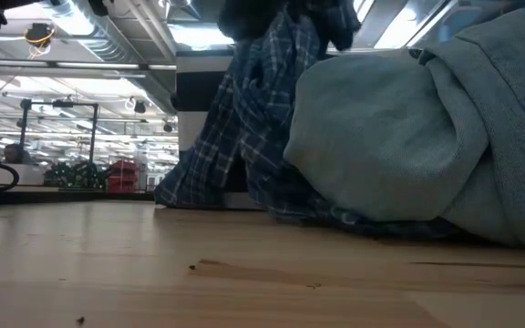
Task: Sort clothes
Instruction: Put the blue long sleeve shirt into the blue laundry bin
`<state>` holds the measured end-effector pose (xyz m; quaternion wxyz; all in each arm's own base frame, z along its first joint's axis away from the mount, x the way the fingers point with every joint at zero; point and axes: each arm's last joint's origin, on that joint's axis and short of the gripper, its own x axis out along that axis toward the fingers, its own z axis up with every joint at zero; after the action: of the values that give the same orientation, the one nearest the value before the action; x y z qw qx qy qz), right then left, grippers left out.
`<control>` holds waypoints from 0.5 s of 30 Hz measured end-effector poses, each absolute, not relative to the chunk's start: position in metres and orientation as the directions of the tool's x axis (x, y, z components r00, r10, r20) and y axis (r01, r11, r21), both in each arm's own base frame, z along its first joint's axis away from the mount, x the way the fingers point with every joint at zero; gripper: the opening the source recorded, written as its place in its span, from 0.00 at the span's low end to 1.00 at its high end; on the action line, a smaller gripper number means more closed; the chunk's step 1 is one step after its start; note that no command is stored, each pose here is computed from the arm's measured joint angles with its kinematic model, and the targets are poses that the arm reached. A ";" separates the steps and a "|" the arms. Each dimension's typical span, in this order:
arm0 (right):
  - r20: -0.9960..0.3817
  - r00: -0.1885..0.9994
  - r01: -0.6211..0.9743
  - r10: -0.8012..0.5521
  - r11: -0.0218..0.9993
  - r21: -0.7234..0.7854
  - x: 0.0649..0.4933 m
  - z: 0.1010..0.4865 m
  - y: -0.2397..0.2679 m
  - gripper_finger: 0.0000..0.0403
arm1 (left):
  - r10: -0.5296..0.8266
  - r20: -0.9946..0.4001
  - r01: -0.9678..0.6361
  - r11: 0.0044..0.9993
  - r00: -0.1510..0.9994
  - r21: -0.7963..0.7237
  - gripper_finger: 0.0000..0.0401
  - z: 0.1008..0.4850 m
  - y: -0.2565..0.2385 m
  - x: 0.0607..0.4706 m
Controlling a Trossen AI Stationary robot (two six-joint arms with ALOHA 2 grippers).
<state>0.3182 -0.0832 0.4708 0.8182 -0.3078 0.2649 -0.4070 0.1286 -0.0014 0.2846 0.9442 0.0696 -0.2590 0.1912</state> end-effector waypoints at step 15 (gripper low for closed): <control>-0.387 0.508 0.410 -0.770 0.611 -0.677 0.337 0.431 -0.098 0.45 | 0.325 0.516 -0.398 0.917 0.793 0.033 0.52 0.285 -0.001 0.129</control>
<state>0.3365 -0.0975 0.4306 0.8284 -0.2599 0.3456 -0.3561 0.1286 -0.0014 0.2846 0.9442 0.0698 -0.2589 0.1914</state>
